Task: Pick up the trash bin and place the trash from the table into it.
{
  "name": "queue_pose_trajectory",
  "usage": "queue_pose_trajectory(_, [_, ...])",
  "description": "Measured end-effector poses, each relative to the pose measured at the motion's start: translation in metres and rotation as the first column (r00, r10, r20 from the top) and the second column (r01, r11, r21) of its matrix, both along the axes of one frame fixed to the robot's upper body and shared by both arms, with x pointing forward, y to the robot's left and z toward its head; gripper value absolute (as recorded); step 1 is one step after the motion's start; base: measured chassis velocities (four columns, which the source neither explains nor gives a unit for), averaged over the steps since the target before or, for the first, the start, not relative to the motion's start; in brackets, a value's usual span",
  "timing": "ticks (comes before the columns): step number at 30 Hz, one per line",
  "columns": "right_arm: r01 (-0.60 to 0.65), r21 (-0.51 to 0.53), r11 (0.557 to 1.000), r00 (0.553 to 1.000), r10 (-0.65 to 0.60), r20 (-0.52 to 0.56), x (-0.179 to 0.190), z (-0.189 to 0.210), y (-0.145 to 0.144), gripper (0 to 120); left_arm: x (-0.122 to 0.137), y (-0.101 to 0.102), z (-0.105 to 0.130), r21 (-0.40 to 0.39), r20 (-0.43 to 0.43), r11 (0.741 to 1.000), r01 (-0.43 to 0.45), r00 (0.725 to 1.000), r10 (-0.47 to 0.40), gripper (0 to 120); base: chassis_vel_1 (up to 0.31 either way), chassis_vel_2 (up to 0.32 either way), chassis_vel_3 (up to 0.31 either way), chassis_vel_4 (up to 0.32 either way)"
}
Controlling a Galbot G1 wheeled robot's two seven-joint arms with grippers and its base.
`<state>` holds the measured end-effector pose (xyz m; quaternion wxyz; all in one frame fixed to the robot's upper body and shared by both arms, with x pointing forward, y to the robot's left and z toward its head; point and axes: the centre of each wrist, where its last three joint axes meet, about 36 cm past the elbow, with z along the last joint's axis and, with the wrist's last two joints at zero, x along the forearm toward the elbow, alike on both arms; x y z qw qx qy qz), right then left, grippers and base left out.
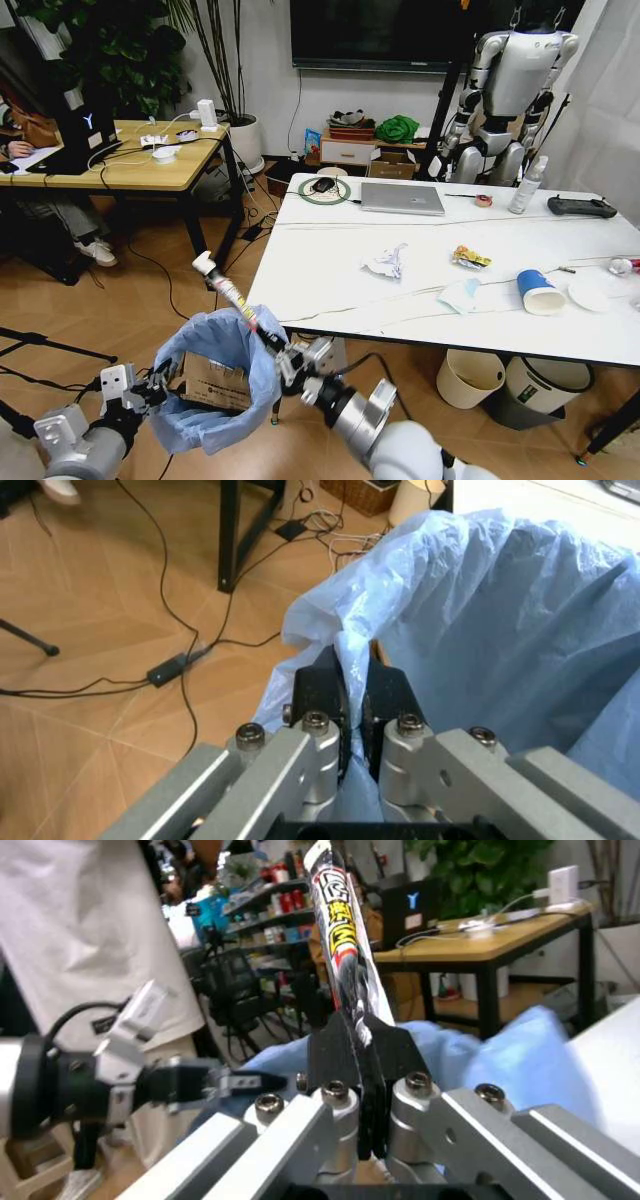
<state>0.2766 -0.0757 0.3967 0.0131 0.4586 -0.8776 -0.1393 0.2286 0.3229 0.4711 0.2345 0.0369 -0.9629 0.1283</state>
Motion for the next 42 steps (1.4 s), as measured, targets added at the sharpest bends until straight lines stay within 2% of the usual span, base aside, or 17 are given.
queue_pose_trajectory(7, [-0.035, 0.002, 0.999, 0.999, 0.035, 0.003, -0.004, -0.012, 0.024, 0, -0.001, -0.002, -0.002, -0.003, -0.008, 1.000, 0.001, 1.000, -0.001, 0, 0.000, 0.000, 0.000, 0.000])
queue_pose_trajectory(13, [-0.028, -0.025, 0.999, 1.000, 0.027, -0.016, 0.001, -0.013, 0.032, 0, -0.003, -0.003, -0.002, -0.003, -0.010, 1.000, 0.001, 1.000, -0.001, 0, 0.000, 0.000, 0.000, 0.000])
queue_pose_trajectory(25, [-0.002, -0.057, 0.998, 1.000, 0.002, 0.001, 0.008, -0.017, 0.026, 0, -0.003, -0.003, -0.002, -0.004, -0.008, 1.000, 0.004, 1.000, -0.004, 0, 0.000, 0.000, 0.000, 0.000])
queue_pose_trajectory(42, [0.037, -0.045, 0.998, 0.999, -0.035, 0.032, 0.014, -0.016, 0.020, 63, -0.001, -0.003, -0.001, -0.006, -0.005, 1.000, 0.006, 1.000, -0.006, 0, 0.000, 0.000, 0.000, 0.000])
